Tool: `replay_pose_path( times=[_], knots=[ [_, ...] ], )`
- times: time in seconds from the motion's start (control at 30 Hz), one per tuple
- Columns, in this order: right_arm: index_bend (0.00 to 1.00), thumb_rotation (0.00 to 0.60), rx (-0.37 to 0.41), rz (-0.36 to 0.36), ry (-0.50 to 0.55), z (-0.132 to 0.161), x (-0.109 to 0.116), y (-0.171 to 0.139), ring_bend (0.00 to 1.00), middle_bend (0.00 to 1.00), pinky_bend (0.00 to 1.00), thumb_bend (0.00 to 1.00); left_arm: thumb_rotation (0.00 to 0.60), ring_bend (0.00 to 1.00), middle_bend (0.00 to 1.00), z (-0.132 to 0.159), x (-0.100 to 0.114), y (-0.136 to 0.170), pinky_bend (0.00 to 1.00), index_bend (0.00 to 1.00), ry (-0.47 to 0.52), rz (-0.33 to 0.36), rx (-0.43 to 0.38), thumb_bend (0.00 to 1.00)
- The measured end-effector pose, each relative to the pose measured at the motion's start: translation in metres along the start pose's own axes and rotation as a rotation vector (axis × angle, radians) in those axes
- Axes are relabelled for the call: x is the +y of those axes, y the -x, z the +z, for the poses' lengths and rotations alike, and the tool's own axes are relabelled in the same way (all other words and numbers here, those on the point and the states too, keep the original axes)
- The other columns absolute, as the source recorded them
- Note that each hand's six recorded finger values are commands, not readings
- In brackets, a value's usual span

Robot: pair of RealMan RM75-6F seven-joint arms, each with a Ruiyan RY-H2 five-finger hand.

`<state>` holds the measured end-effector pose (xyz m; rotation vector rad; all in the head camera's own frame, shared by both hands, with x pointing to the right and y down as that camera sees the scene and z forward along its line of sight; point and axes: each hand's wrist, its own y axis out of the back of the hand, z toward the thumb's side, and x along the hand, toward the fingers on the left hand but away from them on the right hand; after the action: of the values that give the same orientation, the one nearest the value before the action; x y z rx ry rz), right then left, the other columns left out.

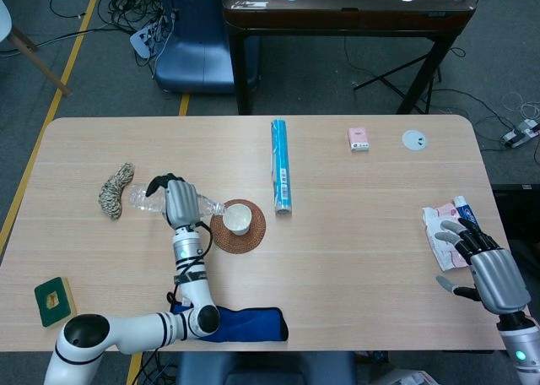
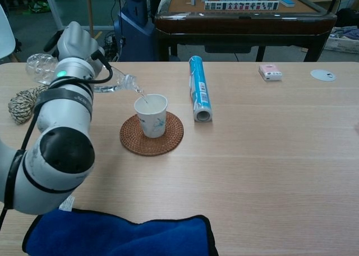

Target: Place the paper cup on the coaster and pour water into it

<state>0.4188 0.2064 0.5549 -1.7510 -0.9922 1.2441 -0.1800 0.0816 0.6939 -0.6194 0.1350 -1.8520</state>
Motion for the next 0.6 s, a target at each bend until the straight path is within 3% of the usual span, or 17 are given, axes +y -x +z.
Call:
replay_pose_path(
  times=[0.6],
  knots=[
    [0.3, 0.6, -0.002, -0.001, 0.001, -0.0005, 0.0006, -0.0004, 0.11, 0.2, 0.32, 0.01, 0.6, 0.49, 0.75, 0.0055, 0.0026, 0.0031, 0.54, 0.68, 0.053, -0.051, -0.043, 0.13]
  ],
)
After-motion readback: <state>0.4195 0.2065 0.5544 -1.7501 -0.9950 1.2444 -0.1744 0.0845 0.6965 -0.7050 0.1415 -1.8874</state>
